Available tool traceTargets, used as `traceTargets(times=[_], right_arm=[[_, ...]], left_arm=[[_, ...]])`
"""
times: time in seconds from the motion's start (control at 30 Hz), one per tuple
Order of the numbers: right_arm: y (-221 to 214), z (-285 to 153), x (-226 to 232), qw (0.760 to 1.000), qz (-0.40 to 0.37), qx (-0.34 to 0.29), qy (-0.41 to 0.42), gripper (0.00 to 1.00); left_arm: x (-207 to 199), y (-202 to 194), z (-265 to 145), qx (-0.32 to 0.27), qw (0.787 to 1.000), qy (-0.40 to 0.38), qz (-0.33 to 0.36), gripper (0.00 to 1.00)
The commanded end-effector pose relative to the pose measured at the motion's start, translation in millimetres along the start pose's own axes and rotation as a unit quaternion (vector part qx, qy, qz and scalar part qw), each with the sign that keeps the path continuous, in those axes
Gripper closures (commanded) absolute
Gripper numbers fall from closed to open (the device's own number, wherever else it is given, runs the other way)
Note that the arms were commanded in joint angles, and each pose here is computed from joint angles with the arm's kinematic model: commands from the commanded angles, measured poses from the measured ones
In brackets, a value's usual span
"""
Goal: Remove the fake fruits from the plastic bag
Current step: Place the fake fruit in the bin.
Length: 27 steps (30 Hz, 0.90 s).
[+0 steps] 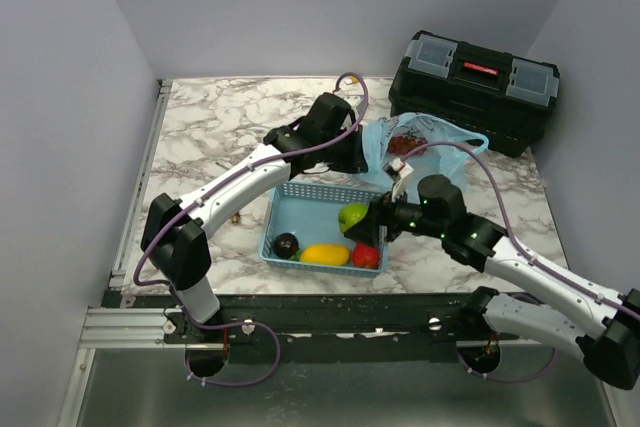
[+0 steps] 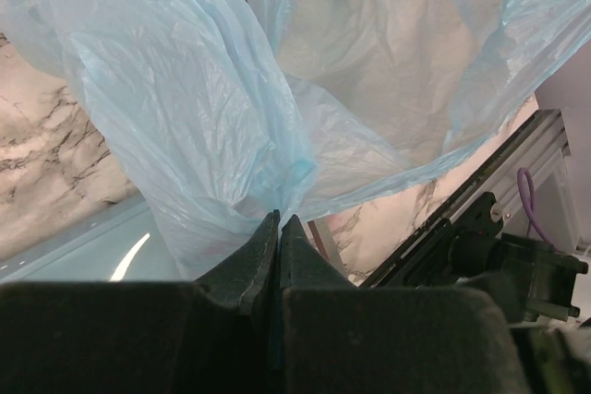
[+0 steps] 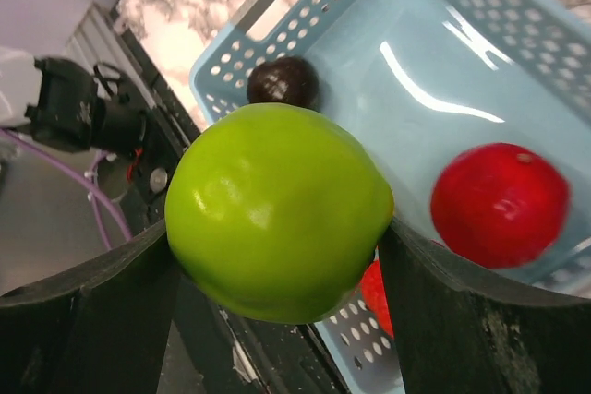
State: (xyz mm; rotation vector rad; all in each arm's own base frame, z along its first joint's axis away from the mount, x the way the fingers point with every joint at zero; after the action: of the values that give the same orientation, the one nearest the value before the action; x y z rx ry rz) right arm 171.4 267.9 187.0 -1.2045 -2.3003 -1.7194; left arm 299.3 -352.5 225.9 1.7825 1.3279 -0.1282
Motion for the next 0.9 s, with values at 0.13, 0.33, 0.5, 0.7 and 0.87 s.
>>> traceTargets(times=[0.13,0.33,0.5,0.7,0.87], right_arm=[[-3,69,1,0.995,-0.09,-0.004,-0.044,0.99],[-21,101,-29,0.977,-0.153,0.015,-0.15,0.99],[-27,109,-43,0.971,-0.15,0.0,-0.185,0.99],[-47,116,-59,0.969,-0.132,0.008,-0.211,0.92],[-63,115,-70,0.966,-0.127,0.016,-0.223,0.8]], left_arm=[[3,-3,-8,0.022,0.999,-0.022,0.01,1.0],[4,-5,-9,0.029,0.999,-0.027,0.014,1.0],[10,-4,-6,0.028,0.999,-0.013,0.014,1.0],[16,-2,-1,0.025,1.0,-0.007,-0.001,1.0],[20,-2,0,0.024,1.0,-0.004,-0.005,1.0]])
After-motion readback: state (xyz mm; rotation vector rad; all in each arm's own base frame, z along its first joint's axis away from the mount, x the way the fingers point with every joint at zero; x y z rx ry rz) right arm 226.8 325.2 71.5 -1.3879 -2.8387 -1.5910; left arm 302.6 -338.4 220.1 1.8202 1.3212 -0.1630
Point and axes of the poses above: each gripper's point midway between its finger pads, its own z axis out along the fingers, its own x axis along the line the jaws close on, y = z × x, the point moved 1 cm from there along -z, back along the fingers, and after that the axes turned 3 degrees about -z, right-handed, at the moved point
